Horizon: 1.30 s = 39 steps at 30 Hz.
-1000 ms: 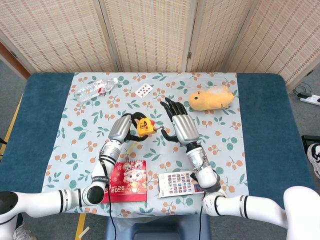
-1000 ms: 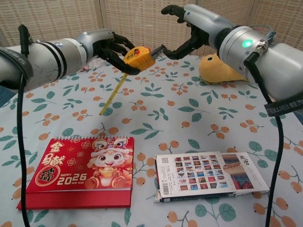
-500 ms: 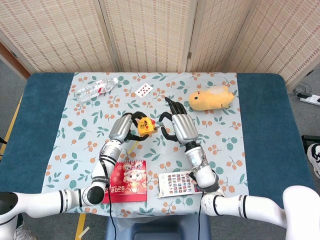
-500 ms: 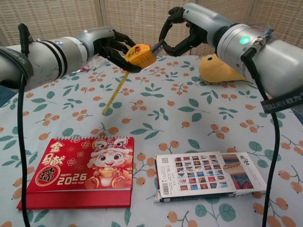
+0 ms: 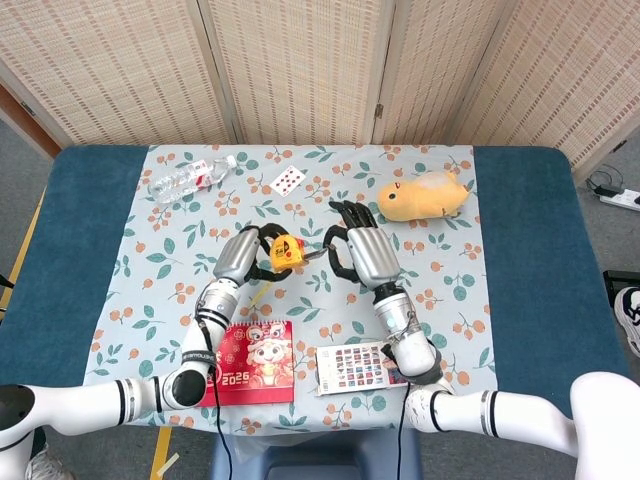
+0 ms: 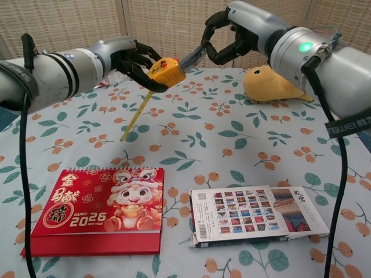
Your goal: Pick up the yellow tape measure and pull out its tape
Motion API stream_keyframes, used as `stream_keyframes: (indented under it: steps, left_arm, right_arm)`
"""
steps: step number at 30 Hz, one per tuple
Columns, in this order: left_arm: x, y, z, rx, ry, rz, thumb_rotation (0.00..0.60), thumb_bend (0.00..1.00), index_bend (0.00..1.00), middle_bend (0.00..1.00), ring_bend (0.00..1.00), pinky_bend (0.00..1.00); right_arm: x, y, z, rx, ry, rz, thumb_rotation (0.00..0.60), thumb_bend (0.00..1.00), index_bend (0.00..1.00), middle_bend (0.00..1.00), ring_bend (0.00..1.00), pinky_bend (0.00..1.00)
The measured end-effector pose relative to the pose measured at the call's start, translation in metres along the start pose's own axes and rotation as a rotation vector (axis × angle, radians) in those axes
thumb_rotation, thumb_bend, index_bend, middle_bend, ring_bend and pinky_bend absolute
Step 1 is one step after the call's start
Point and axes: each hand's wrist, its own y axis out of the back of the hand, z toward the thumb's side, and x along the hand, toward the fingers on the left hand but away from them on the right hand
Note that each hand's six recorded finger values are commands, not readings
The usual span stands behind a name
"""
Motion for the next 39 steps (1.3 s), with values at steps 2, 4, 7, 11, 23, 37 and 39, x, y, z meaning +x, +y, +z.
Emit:
stream_keyframes:
  steps: [2,4,7,11,23,37,39]
  left_arm:
    - [0.001,0.002,-0.006,0.005,0.011,0.003,0.600,0.52,0.60,0.57,0.49,0.15]
    - [0.001,0.003,-0.011,0.011,0.021,0.005,0.600,0.52,0.60,0.57,0.49,0.16]
    - [0.002,0.006,-0.022,0.027,0.039,0.009,0.600,0.52,0.60,0.57,0.49,0.15]
    - [0.003,0.011,-0.037,0.045,0.069,0.012,0.600,0.52,0.60,0.57,0.49,0.15]
    - [0.002,0.020,-0.072,0.085,0.131,-0.009,0.600,0.52,0.60,0.57,0.50,0.15]
    - [0.002,0.026,-0.104,0.099,0.189,-0.015,0.600,0.52,0.61,0.57,0.49,0.16]
    - [0.002,0.027,-0.108,0.098,0.196,-0.016,0.600,0.52,0.61,0.57,0.49,0.16]
  right_arm:
    - [0.002,0.005,-0.003,0.001,0.002,-0.014,0.600,0.65,0.63,0.14,0.06,0.00]
    - [0.004,0.011,-0.006,0.006,0.002,-0.030,0.600,0.65,0.63,0.15,0.06,0.00]
    - [0.008,0.021,-0.012,0.017,0.002,-0.053,0.600,0.65,0.63,0.15,0.06,0.00]
    - [0.013,0.035,-0.020,0.045,0.002,-0.083,0.600,0.65,0.63,0.15,0.06,0.00]
    - [0.028,0.072,-0.043,0.112,0.014,-0.163,0.600,0.65,0.63,0.16,0.06,0.00]
    - [0.051,0.119,-0.082,0.112,-0.035,-0.260,0.600,0.65,0.63,0.17,0.06,0.00]
    - [0.054,0.126,-0.088,0.114,-0.045,-0.280,0.600,0.65,0.63,0.17,0.07,0.00]
